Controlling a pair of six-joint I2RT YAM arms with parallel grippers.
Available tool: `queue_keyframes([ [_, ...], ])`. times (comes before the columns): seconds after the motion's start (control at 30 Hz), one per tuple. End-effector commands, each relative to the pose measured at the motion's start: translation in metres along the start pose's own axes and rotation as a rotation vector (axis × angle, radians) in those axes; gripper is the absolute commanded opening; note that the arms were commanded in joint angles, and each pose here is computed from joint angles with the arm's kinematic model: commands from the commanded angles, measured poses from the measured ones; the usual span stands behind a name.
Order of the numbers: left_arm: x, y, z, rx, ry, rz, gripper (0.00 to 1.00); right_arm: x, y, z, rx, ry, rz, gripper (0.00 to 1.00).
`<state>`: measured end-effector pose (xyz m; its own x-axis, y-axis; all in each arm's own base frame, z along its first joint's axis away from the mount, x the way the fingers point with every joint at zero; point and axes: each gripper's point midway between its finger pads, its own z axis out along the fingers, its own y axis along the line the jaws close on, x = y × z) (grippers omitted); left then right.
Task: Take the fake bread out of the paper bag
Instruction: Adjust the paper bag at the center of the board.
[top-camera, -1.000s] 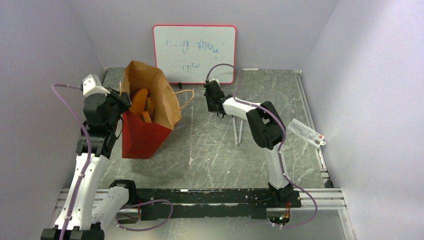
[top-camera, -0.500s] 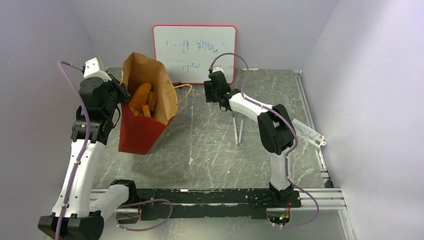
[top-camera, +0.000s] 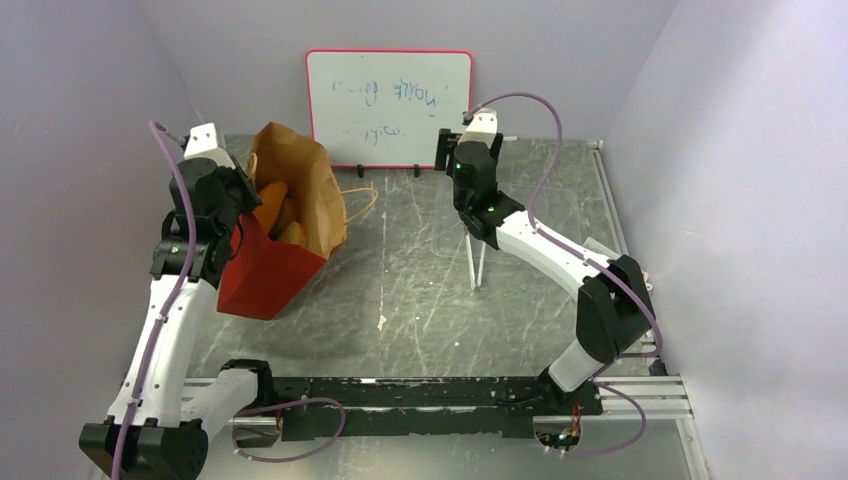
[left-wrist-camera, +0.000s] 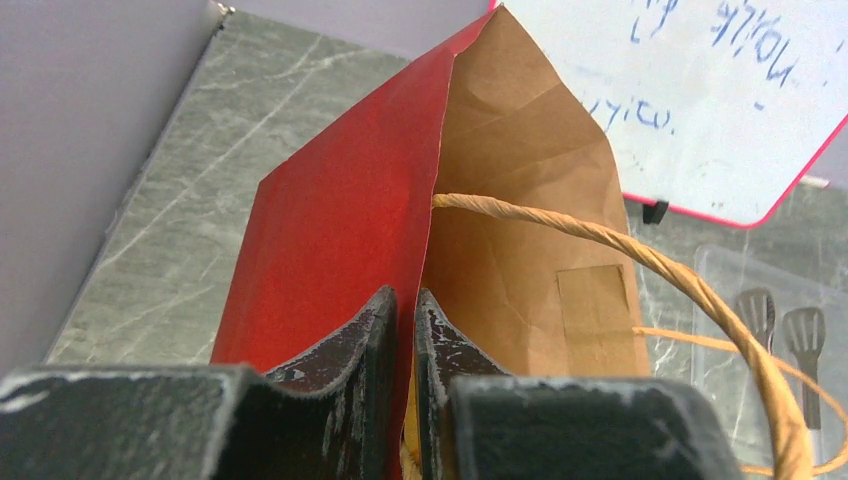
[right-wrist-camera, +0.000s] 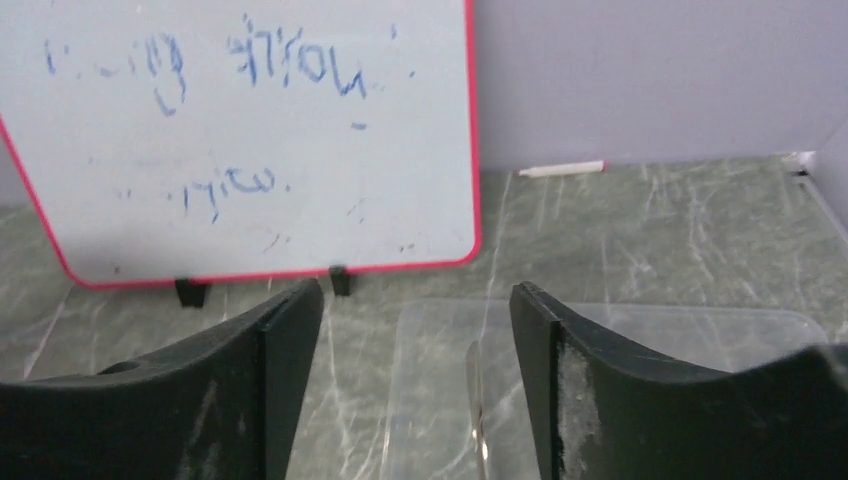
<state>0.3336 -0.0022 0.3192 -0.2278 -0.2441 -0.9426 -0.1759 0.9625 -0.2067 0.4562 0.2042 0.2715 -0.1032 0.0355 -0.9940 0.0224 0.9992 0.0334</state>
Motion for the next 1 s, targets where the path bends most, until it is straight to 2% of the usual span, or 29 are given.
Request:
queue_keyframes([
  [0.0, -0.011, -0.022, 0.007, 0.126, -0.087, 0.018, 0.07, -0.001, -0.015, 0.004, 0.061, -0.025, 0.035, 0.77],
  [0.03, -0.003, -0.024, 0.009, 0.147, -0.081, 0.019, 0.07, 0.003, -0.015, 0.001, 0.054, -0.008, 0.025, 0.83],
  [0.1, 0.005, -0.029, 0.012, 0.184, -0.077, 0.023, 0.07, 0.018, -0.022, -0.009, 0.061, 0.03, 0.042, 0.86],
  [0.2, 0.017, -0.034, 0.018, 0.219, -0.061, 0.038, 0.07, 0.036, -0.035, -0.026, 0.064, 0.042, 0.071, 0.87],
  [0.43, 0.029, -0.061, 0.026, 0.32, -0.073, 0.102, 0.07, 0.101, -0.065, -0.056, 0.136, 0.187, 0.067, 0.9],
  [0.7, 0.059, -0.11, 0.029, 0.436, -0.038, 0.271, 0.07, 0.156, -0.071, -0.069, 0.157, 0.316, 0.033, 0.92],
  [0.97, 0.073, -0.119, 0.025, 0.468, -0.036, 0.277, 0.07, 0.191, -0.079, -0.071, 0.211, 0.374, -0.009, 0.91],
])
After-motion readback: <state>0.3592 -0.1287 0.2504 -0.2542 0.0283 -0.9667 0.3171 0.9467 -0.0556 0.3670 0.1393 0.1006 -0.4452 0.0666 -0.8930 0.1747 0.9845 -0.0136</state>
